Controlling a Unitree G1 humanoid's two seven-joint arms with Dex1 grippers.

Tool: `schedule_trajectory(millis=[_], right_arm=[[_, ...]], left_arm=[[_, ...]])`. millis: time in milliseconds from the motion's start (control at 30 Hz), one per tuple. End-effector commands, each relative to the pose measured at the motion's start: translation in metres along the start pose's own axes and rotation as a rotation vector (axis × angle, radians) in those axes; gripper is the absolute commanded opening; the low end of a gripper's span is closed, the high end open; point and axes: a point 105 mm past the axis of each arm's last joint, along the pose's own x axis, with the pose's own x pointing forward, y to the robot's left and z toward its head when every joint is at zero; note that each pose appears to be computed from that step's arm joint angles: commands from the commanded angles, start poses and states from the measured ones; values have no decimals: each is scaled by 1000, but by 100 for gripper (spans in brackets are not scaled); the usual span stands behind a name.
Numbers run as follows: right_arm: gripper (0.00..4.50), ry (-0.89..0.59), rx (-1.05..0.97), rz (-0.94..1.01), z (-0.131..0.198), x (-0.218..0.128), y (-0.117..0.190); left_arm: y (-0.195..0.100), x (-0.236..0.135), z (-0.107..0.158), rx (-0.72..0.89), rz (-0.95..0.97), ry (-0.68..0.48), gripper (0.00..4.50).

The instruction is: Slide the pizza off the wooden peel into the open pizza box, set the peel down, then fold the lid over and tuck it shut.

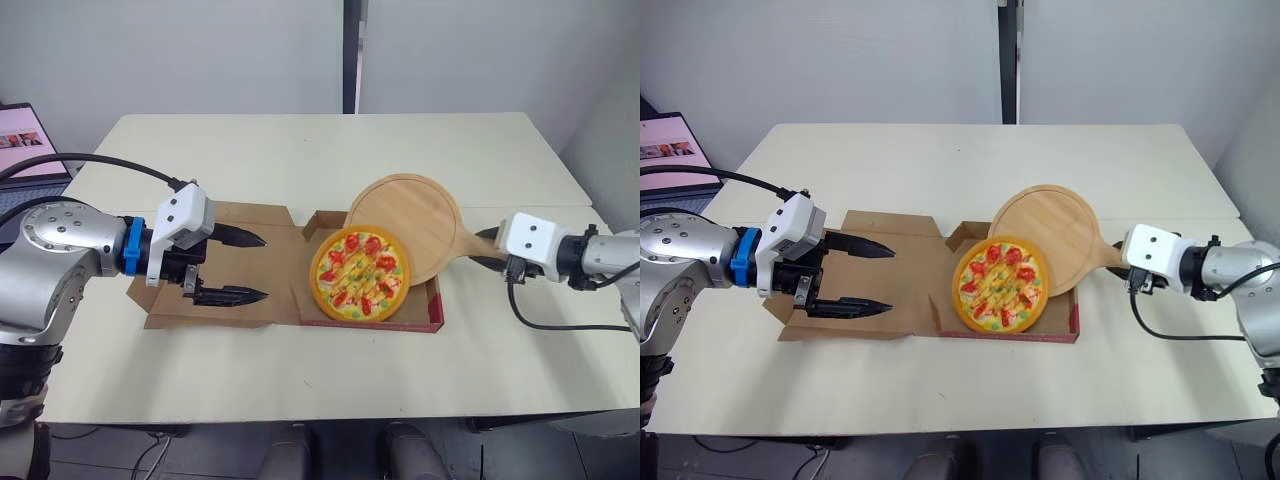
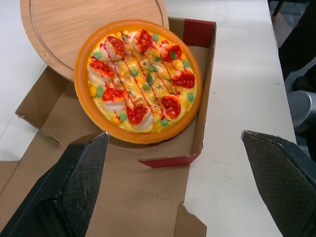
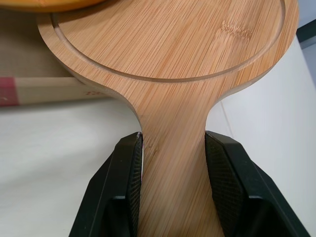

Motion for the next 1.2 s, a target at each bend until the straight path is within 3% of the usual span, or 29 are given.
schedule_trajectory(millis=[33, 200, 400, 833, 1200], right_arm=[[162, 1, -89, -150, 10, -23, -37], [162, 30, -98, -240, 7, -43, -60], [162, 23, 33, -338, 8, -73, -55], [162, 67, 753, -573, -56, -99, 31], [162, 207, 986, -609, -103, -79, 60]], left_arm=[[1, 0, 10, 56, 3, -10, 450], [4, 2, 13, 69, 4, -28, 450], [8, 9, 29, 71, 7, -113, 450], [7, 43, 72, 104, -22, -337, 450], [-7, 82, 86, 116, -54, -388, 450]])
